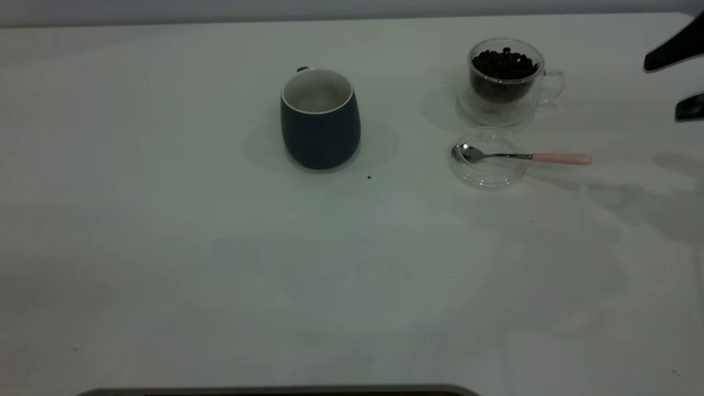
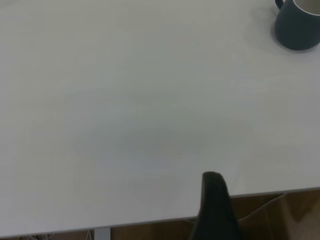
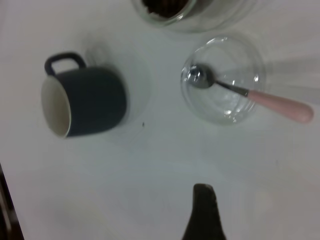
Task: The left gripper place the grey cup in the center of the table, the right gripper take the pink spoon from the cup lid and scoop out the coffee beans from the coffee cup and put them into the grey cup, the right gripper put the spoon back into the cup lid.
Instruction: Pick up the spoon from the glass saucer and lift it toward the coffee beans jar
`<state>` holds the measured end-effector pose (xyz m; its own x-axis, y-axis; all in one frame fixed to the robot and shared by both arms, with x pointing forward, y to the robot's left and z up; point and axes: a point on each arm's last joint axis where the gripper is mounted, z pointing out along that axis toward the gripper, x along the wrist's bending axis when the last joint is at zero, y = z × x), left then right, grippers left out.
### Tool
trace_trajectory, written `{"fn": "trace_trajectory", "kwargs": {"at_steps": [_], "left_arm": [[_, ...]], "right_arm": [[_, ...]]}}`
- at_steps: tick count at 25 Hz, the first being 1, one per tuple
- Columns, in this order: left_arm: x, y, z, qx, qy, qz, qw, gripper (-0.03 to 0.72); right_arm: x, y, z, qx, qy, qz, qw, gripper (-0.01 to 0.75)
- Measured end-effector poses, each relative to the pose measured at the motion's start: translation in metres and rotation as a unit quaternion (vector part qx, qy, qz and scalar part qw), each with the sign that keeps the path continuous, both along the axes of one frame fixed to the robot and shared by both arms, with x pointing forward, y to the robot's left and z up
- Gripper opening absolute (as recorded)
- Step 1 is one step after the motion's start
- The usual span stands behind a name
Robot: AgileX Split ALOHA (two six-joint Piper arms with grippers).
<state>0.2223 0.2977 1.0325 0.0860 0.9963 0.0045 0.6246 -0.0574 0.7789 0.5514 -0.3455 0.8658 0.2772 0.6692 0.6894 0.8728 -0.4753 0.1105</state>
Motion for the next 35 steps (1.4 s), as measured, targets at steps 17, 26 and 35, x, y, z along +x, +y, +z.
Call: {"fn": "trace_trajectory", "kwargs": {"at_steps": [17,26,35], "left_arm": [[0.000,0.000,0.000,0.001,0.000,-0.001,1.000,0.586],[0.000,0.000,0.000,0.001,0.000,-0.001,1.000,0.586],[0.000,0.000,0.000,0.001,0.000,-0.001,1.000,0.586]], "right_arm": [[-0.008,0.009,-0.115,0.065,-0.001,-0.044,0.997,0.633],[0.008,0.019,-0.129,0.067,-0.012,-0.019,0.998,0.633],[0.023,0.039,-0.125,0.070,-0.021,0.006,0.997,0.596]]}}
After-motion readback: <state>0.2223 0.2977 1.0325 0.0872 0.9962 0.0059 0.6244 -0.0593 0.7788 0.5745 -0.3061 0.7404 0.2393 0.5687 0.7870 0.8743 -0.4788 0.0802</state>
